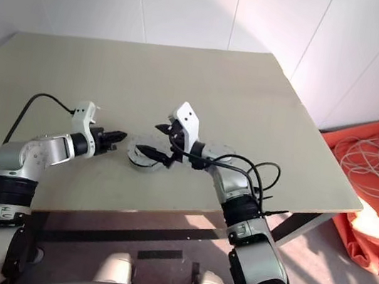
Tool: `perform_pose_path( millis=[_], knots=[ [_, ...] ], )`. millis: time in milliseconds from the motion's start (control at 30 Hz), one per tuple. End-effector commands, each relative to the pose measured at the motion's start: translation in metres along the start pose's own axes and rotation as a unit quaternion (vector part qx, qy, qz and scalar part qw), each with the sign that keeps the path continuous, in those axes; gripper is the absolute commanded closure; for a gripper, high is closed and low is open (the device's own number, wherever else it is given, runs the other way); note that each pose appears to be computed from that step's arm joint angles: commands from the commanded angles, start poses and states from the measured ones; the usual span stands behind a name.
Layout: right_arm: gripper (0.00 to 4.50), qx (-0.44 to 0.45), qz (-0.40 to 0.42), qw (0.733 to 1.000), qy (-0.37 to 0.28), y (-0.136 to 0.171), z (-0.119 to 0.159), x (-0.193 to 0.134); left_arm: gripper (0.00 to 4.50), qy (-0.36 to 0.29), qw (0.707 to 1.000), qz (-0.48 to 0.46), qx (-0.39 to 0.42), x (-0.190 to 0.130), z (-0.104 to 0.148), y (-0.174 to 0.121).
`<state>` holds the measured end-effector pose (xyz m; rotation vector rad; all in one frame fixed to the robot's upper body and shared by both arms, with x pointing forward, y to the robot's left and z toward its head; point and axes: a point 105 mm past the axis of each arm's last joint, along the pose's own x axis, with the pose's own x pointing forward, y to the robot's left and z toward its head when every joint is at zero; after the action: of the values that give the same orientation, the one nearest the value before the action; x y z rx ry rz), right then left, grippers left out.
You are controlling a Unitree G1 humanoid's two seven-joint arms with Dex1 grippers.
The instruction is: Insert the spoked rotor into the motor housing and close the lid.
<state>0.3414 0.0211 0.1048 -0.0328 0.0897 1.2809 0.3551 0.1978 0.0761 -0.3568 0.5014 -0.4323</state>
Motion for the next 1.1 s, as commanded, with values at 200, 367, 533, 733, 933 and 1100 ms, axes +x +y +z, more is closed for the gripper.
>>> perform_pose_path(
  millis=[200,367,533,733,933,1100],
  knots=[
    [0.03,-0.026,0.005,0.999,-0.019,-0.002,0.009,0.003,4.50,-0.027,0.999,-0.008,0.024,-0.004,0.018,-0.006],
    [0.03,-0.036,-0.001,0.999,-0.011,0.000,0.006,0.009,4.50,-0.027,0.999,-0.006,0.023,-0.004,0.018,-0.005],
    [0.03,-0.037,-0.013,0.999,-0.014,0.000,0.005,0.018,4.50,-0.026,0.999,-0.003,0.021,-0.005,0.016,-0.003],
    [0.03,-0.031,-0.016,0.999,-0.016,0.003,-0.001,0.028,4.50,-0.026,0.999,-0.003,0.022,-0.006,0.017,-0.004],
    [0.03,-0.031,-0.020,0.999,-0.014,0.000,-0.003,0.027,4.50,-0.027,0.999,0.000,0.022,-0.008,0.016,-0.002],
    [0.03,-0.033,-0.024,0.999,-0.006,-0.001,-0.008,0.028,4.50,-0.027,0.999,0.000,0.022,-0.008,0.016,-0.002]
  ],
)
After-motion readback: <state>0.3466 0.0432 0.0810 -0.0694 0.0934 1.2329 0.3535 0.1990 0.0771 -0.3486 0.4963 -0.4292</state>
